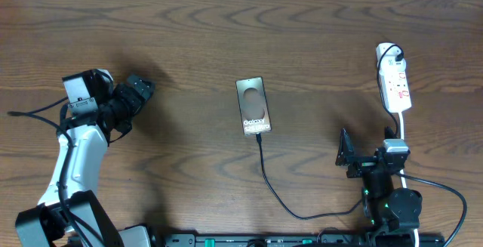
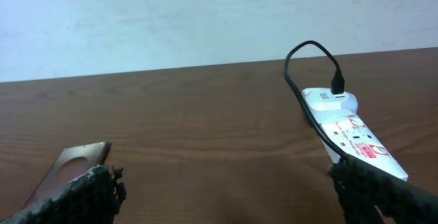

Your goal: Plug charger to phone and switch on socket

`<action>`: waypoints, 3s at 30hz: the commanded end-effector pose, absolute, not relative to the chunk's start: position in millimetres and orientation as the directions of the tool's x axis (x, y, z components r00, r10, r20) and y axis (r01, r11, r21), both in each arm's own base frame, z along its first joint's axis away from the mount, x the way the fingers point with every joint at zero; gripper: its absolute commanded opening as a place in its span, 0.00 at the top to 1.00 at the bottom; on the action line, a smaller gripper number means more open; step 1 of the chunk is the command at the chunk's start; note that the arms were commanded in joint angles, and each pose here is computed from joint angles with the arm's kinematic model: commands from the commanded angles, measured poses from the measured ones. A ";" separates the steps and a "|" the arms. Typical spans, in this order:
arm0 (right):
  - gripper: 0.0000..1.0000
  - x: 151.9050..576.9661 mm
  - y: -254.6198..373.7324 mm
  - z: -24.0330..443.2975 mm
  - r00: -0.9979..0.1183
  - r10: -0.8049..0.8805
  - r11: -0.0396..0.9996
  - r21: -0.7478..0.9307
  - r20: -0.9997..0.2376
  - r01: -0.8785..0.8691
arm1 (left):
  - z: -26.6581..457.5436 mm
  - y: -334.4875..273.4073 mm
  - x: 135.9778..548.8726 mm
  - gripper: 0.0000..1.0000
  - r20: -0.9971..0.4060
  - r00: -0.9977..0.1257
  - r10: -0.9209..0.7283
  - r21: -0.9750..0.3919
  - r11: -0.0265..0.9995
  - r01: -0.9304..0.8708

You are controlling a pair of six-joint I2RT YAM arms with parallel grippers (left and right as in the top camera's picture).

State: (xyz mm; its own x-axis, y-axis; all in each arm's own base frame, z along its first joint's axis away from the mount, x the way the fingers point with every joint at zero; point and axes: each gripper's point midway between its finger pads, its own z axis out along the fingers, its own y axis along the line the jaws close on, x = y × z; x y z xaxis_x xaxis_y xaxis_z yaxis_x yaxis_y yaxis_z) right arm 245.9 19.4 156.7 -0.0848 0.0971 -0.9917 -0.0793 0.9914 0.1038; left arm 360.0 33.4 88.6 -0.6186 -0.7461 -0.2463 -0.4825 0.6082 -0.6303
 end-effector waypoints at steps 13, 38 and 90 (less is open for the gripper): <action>0.01 245.6 18.2 157.0 -0.080 0.088 0.993 0.094 -0.993 -0.076 | 104.2 36.4 361.4 0.02 -0.296 -0.608 -0.737 -0.633 0.628 -0.453; 0.01 245.6 18.2 157.0 -0.080 0.088 0.993 0.094 -0.993 -0.076 | 302.0 0.0 283.9 0.02 -0.751 -0.309 -0.583 -0.595 0.801 -0.065; 0.01 245.6 18.2 157.0 -0.080 0.088 0.993 0.094 -0.993 -0.076 | 302.1 27.9 213.6 0.02 -0.740 0.453 -0.498 -0.498 0.857 0.130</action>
